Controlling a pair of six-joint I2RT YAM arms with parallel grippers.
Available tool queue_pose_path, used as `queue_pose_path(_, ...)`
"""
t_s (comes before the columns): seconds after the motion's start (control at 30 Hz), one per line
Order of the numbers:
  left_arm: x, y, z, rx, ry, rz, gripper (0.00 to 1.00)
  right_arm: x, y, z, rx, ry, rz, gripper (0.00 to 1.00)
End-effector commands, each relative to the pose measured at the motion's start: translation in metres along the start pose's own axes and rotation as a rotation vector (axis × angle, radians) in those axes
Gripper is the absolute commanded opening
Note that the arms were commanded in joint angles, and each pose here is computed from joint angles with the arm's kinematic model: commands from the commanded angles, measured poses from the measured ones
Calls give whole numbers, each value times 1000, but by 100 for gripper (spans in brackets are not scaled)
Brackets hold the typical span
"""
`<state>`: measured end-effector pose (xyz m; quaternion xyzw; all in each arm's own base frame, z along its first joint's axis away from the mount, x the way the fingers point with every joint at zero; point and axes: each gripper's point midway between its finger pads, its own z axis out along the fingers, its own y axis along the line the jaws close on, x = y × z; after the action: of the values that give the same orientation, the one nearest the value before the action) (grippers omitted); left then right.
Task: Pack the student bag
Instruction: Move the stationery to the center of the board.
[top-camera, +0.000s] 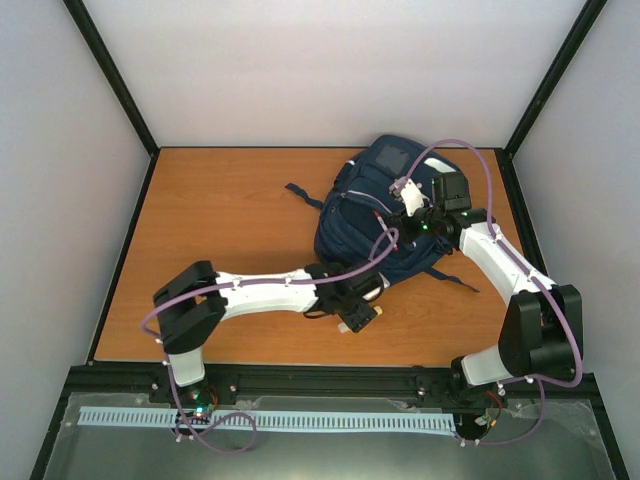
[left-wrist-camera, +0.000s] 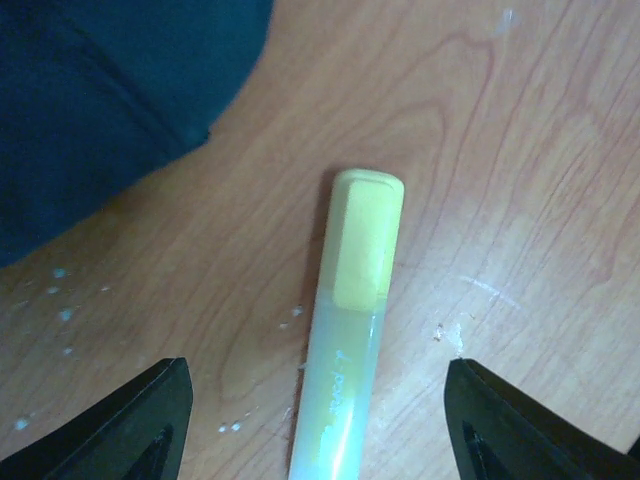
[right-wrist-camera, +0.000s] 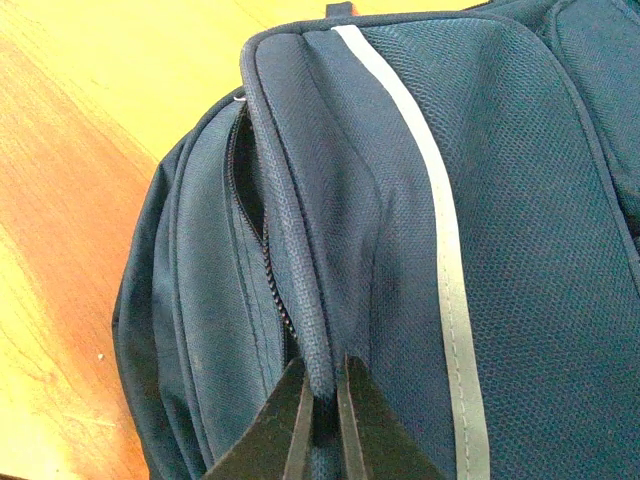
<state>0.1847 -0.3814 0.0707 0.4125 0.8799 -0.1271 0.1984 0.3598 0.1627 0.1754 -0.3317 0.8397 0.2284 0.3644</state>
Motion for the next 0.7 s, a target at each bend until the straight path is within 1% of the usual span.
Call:
queue_pose_path(0.0,4,-7,9,-48,69,121,72,-13,9,-12,-28,-51,-28,3)
queue_pose_path(0.17,9,-8,24,-63,124,144,67,-14,9,-12,-30,-53,-28,3)
queue_pose_path(0.47,14,-10,36,-55,171,169,51,-13,9,-12,-32,-51,-25,3)
queue_pose_path(0.67,20,-13,42,-40,201,175,42,-12,8,-11,-31,-49,-24,3)
